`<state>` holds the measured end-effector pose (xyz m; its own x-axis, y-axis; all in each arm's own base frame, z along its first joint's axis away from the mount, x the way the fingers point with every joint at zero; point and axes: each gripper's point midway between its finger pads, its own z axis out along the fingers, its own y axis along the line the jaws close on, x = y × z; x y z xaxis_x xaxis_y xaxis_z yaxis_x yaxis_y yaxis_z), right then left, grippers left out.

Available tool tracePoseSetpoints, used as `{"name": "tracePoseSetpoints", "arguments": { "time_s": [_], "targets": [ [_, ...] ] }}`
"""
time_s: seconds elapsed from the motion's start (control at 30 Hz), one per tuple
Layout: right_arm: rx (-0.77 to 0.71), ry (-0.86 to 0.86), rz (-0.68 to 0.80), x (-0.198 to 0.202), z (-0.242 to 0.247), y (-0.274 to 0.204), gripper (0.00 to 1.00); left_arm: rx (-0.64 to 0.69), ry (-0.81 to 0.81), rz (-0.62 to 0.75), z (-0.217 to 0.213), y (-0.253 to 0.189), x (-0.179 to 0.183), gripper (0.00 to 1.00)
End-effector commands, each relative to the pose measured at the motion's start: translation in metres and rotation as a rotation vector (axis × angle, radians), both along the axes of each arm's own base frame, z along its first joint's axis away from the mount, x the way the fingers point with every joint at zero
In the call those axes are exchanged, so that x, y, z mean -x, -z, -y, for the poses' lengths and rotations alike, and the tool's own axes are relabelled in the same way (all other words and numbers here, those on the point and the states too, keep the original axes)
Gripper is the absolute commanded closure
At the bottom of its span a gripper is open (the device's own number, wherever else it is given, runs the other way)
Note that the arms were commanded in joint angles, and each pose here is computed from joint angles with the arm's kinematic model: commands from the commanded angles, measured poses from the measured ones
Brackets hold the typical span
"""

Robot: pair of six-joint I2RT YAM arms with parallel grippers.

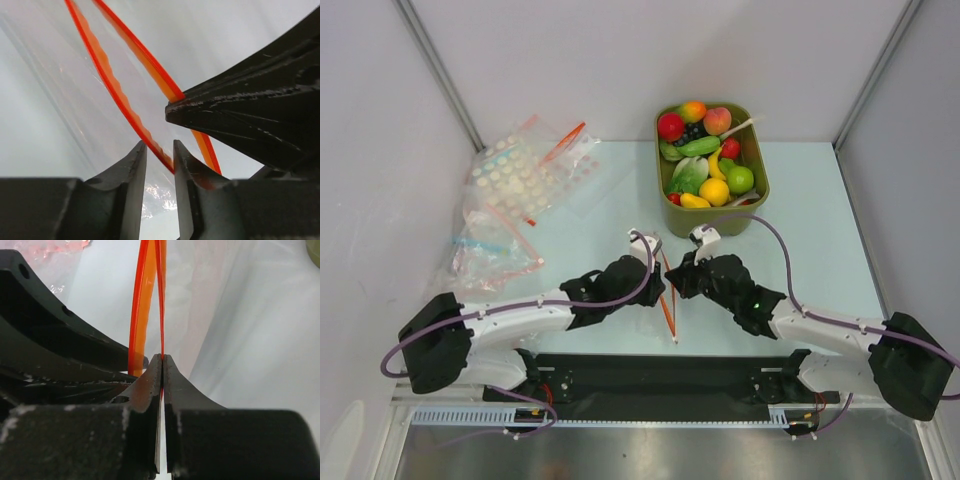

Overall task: Place the food in the zip-top bag and seal the zipper
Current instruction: Open the zipper of the food storage bag at the center of the board.

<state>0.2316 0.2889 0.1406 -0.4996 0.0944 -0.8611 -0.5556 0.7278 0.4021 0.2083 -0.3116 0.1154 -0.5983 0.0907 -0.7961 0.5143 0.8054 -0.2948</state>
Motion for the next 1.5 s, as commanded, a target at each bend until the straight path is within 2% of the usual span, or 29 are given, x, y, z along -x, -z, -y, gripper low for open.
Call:
{"name": "tracePoseSetpoints", "arguments": {
  "time_s": [0.0,0.13,0.17,0.2,0.33,0.57,0.63,0.7,0.87,0.9,0.93,1.0,1.03,1.1,1.2,1.27,1.3,1.37,1.47],
  "targets": [
    [-0.042,0.033,0.091,-0.009,-0.003,-0.035,1.00,0.010,-0.014,0.039,0.008,-0.017,-0.010,0.72],
    [-0.043,0.047,0.102,-0.010,-0.001,-0.039,1.00,-0.020,-0.029,0.036,0.004,-0.014,-0.011,0.88],
    [-0.040,0.064,0.101,-0.011,0.002,-0.039,1.00,-0.031,-0.039,0.039,0.001,-0.014,-0.012,0.97],
    [-0.037,0.076,0.100,-0.013,0.003,-0.039,1.00,-0.038,-0.046,0.041,-0.001,-0.014,-0.013,1.00],
    [0.000,0.139,0.079,-0.020,0.012,-0.030,1.00,-0.065,-0.090,0.067,-0.011,-0.023,-0.018,1.00],
    [0.034,0.286,0.030,-0.037,0.037,-0.017,0.97,-0.180,-0.229,0.131,-0.056,-0.047,-0.028,1.00],
    [0.002,0.337,-0.002,-0.047,0.052,-0.013,0.96,-0.169,-0.261,0.154,-0.066,-0.059,-0.027,1.00],
    [-0.034,0.287,-0.043,-0.045,0.048,-0.008,0.94,-0.131,-0.269,0.175,-0.072,-0.072,-0.025,1.00],
    [-0.054,0.223,-0.068,-0.046,0.040,-0.005,0.81,-0.103,-0.276,0.215,-0.082,-0.086,-0.023,0.98],
    [-0.055,0.212,-0.064,-0.045,0.039,-0.005,0.77,-0.112,-0.282,0.222,-0.084,-0.087,-0.024,0.98],
    [-0.064,0.201,-0.054,-0.046,0.037,-0.008,0.66,-0.129,-0.283,0.230,-0.085,-0.090,-0.025,0.97],
    [-0.066,0.178,-0.052,-0.044,0.033,-0.009,0.58,-0.164,-0.307,0.239,-0.090,-0.093,-0.030,0.97],
    [-0.071,0.171,-0.049,-0.044,0.032,-0.010,0.51,-0.181,-0.323,0.239,-0.092,-0.102,-0.031,0.98],
    [-0.078,0.149,-0.041,-0.042,0.029,-0.013,0.46,-0.216,-0.356,0.239,-0.094,-0.106,-0.036,0.99],
    [-0.091,0.118,-0.023,-0.039,0.025,-0.019,0.41,-0.181,-0.336,0.233,-0.081,-0.128,-0.038,0.99],
    [-0.094,0.116,-0.013,-0.038,0.025,-0.022,0.40,-0.213,-0.325,0.221,-0.077,-0.129,-0.040,0.99],
    [-0.094,0.114,-0.011,-0.038,0.025,-0.022,0.39,-0.201,-0.360,0.234,-0.076,-0.143,-0.046,0.97],
    [-0.091,0.117,0.000,-0.038,0.027,-0.025,0.38,-0.257,-0.417,0.223,-0.082,-0.145,-0.051,0.96],
    [-0.089,0.125,0.006,-0.039,0.029,-0.026,0.37,-0.269,-0.405,0.214,-0.071,-0.144,-0.055,0.96]
  ]
}}
